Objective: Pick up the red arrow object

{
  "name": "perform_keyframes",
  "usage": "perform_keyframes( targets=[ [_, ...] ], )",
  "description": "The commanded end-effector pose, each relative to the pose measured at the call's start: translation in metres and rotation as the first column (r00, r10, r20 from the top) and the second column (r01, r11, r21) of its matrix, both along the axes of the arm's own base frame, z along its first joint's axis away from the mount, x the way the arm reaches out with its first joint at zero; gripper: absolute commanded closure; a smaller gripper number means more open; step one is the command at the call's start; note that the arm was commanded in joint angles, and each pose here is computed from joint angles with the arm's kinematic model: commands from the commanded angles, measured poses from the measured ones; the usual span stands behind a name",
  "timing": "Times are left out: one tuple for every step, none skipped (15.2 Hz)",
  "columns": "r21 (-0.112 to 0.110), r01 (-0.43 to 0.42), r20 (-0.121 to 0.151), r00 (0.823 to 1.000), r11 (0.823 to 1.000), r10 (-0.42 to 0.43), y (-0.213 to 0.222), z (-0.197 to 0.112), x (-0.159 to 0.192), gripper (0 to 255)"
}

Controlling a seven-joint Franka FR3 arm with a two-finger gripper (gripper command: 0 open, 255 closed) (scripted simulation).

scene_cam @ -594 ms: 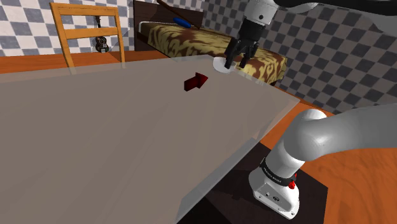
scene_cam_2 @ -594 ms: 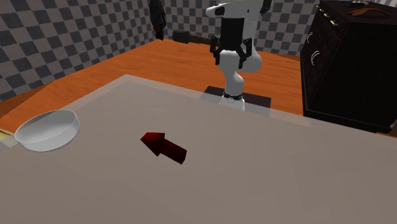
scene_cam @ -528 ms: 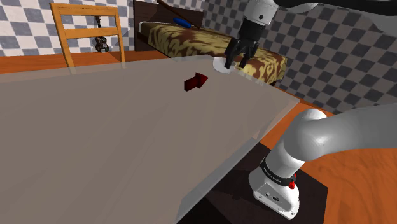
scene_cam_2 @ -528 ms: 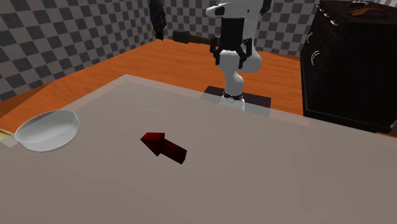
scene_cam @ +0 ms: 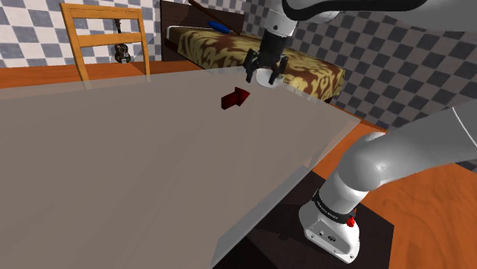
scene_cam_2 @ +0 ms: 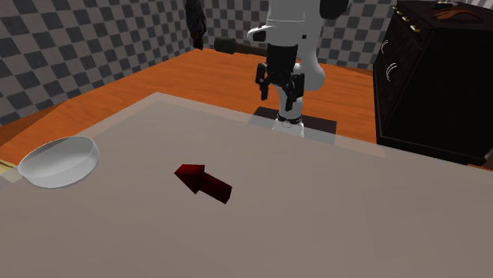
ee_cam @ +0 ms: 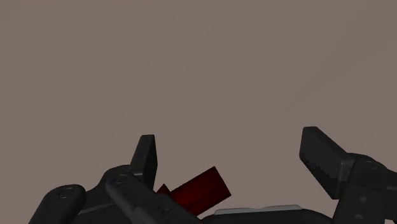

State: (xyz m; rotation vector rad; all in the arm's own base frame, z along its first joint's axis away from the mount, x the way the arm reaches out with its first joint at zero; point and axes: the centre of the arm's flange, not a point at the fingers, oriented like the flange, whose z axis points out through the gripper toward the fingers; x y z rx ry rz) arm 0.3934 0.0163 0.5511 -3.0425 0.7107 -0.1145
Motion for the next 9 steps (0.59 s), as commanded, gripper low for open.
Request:
perform_keyframes(
  targets=[
    [-0.005, 0.090, -0.004, 0.996, 0.996, -0.090, -0.005, -0.013, 0.028, 0],
    [-0.007, 0.132, -0.006, 0.991, 0.991, -0.132, -0.008, -0.019, 0.040, 0],
    [-0.010, 0.175, -0.009, 0.985, 0.985, -0.175, -0.011, -0.025, 0.052, 0],
    [-0.013, 0.216, -0.011, 0.976, 0.976, -0.217, -0.014, -0.031, 0.064, 0],
    [-0.017, 0.258, -0.012, 0.966, 0.966, -0.258, -0.019, -0.037, 0.075, 0],
    [-0.020, 0.299, -0.014, 0.954, 0.954, -0.299, -0.023, -0.042, 0.086, 0],
    [-0.023, 0.339, -0.016, 0.940, 0.940, -0.340, -0.028, -0.048, 0.097, 0],
    [-0.026, 0.379, -0.017, 0.925, 0.925, -0.379, -0.034, -0.054, 0.108, 0],
    [-0.030, 0.418, -0.019, 0.908, 0.908, -0.419, -0.040, -0.060, 0.118, 0]
  ],
)
